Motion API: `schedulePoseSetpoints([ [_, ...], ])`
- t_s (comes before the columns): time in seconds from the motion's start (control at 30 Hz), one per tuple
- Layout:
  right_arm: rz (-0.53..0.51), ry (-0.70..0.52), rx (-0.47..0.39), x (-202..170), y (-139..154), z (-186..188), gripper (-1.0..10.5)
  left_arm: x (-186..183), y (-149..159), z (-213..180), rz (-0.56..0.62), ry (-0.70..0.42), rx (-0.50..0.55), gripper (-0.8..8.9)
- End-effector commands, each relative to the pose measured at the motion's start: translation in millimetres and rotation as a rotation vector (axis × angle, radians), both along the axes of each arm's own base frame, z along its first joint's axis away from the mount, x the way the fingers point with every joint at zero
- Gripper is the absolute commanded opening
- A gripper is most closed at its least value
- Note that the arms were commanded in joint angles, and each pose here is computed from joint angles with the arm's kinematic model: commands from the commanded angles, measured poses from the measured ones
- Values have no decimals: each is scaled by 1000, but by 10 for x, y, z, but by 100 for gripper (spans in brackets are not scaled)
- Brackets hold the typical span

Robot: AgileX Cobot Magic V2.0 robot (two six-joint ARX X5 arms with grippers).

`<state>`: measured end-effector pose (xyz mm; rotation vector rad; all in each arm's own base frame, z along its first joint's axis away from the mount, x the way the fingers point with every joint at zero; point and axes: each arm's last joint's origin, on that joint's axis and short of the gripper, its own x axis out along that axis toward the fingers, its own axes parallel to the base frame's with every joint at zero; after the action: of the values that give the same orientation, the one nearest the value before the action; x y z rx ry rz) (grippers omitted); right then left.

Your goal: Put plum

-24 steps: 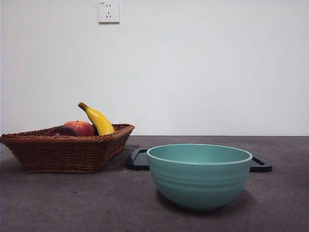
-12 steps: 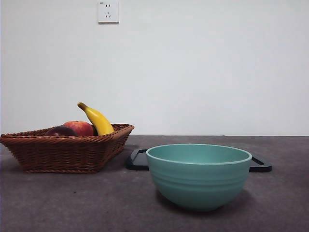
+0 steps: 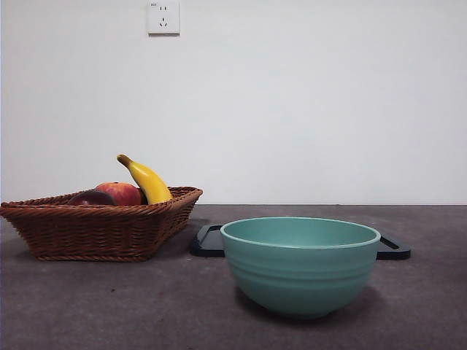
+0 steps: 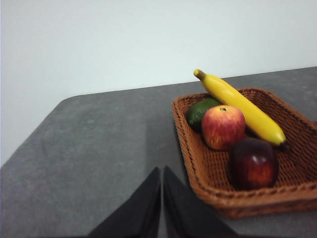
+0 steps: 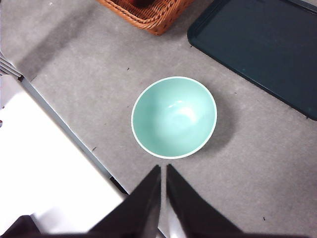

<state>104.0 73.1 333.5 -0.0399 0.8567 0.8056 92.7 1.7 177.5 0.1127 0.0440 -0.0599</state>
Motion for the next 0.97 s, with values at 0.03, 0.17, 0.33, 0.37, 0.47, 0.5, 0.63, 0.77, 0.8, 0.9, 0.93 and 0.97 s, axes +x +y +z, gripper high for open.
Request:
schedulePoseSetpoints([
  [0.03,11,-20,6,10,15,47,8,15,4,-82,6,22,-16,7],
  [0.17,11,-20,6,10,15,47,8,28,5,-159,7,49,-35,7],
  [0.33,12,-20,7,9,14,47,8,33,5,-251,9,99,-46,6],
  [0.37,11,-20,6,9,14,47,8,31,5,-269,9,118,-48,6],
  [0.47,12,-20,7,9,14,47,8,29,5,-281,11,130,-55,7],
  [0.5,12,-21,7,9,15,47,8,29,5,-281,11,130,-57,7],
  [0.63,11,-21,7,10,15,47,8,29,5,-280,10,130,-57,7],
  [0.77,12,-21,7,10,15,47,8,29,5,-280,11,131,-57,6],
  [0.8,12,-21,7,10,15,47,8,29,5,-280,11,131,-57,6],
  [0.9,11,-21,7,10,15,48,8,29,5,-280,11,131,-57,7],
  [0.93,12,-21,7,9,15,48,8,29,5,-280,11,131,-57,7],
  [0.97,12,-21,7,10,15,47,8,29,5,-280,11,131,-57,7],
])
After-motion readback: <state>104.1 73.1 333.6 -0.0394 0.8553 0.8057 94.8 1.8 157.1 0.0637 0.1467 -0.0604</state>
